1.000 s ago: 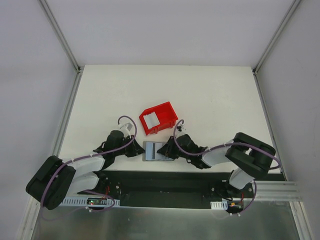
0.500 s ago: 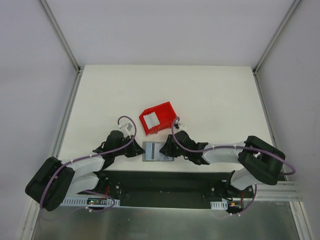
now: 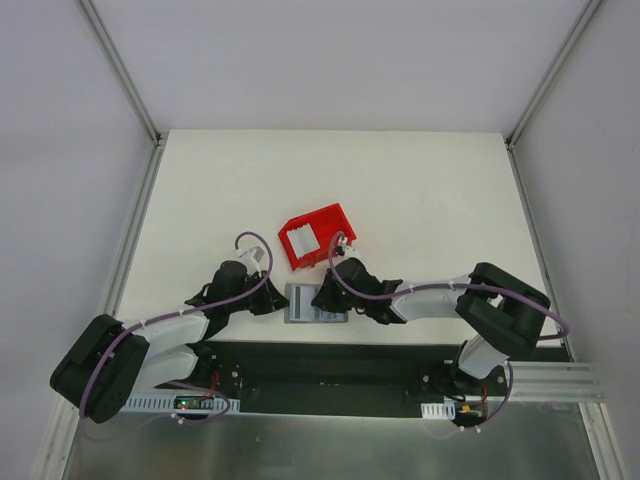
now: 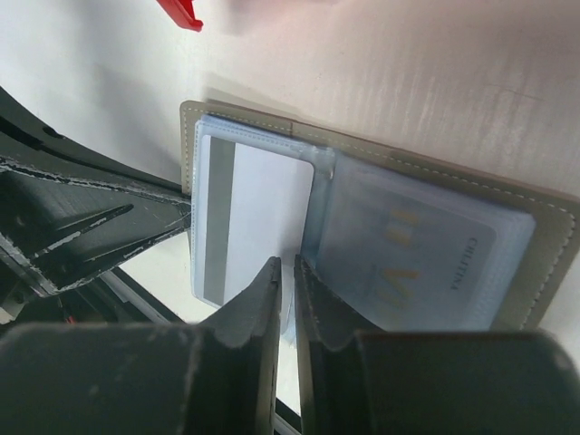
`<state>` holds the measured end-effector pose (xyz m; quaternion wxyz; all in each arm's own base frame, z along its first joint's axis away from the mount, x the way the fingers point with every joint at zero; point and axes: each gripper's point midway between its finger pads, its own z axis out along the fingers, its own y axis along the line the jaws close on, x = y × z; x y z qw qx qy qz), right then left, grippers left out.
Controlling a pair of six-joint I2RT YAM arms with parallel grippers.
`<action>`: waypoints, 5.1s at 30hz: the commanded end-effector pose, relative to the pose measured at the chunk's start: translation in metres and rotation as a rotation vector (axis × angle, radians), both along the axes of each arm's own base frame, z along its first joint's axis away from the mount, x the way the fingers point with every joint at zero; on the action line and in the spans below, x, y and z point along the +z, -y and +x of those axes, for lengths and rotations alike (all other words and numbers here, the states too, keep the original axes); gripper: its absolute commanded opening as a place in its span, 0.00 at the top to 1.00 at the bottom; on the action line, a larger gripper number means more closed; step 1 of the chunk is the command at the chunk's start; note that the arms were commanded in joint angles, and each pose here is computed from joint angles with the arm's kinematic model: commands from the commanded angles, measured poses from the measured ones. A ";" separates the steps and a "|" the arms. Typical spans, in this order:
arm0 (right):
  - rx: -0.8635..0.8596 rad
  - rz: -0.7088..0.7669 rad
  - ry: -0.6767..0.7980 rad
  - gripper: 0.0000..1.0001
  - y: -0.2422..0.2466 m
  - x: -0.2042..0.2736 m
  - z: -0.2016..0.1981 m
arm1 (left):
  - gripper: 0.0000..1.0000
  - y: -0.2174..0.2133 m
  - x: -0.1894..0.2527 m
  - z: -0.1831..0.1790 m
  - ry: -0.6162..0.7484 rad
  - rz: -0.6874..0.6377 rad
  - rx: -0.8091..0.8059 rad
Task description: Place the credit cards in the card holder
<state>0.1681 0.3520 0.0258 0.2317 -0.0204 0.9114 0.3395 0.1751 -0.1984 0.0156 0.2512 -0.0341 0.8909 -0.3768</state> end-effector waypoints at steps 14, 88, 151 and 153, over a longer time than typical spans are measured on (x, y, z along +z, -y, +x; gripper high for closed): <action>0.061 0.061 0.107 0.71 -0.014 0.041 0.000 | 1.00 -0.011 -0.018 -0.019 -0.082 0.085 -0.024; -0.154 -0.262 0.152 0.23 0.114 0.063 0.007 | 1.00 -0.034 0.035 0.011 0.064 0.258 0.021; -0.064 -0.180 0.121 0.99 0.031 0.021 0.016 | 1.00 0.031 0.061 0.002 -0.011 0.337 -0.174; -0.074 -0.180 0.123 0.99 0.033 0.021 0.016 | 1.00 0.036 0.063 0.003 -0.012 0.337 -0.181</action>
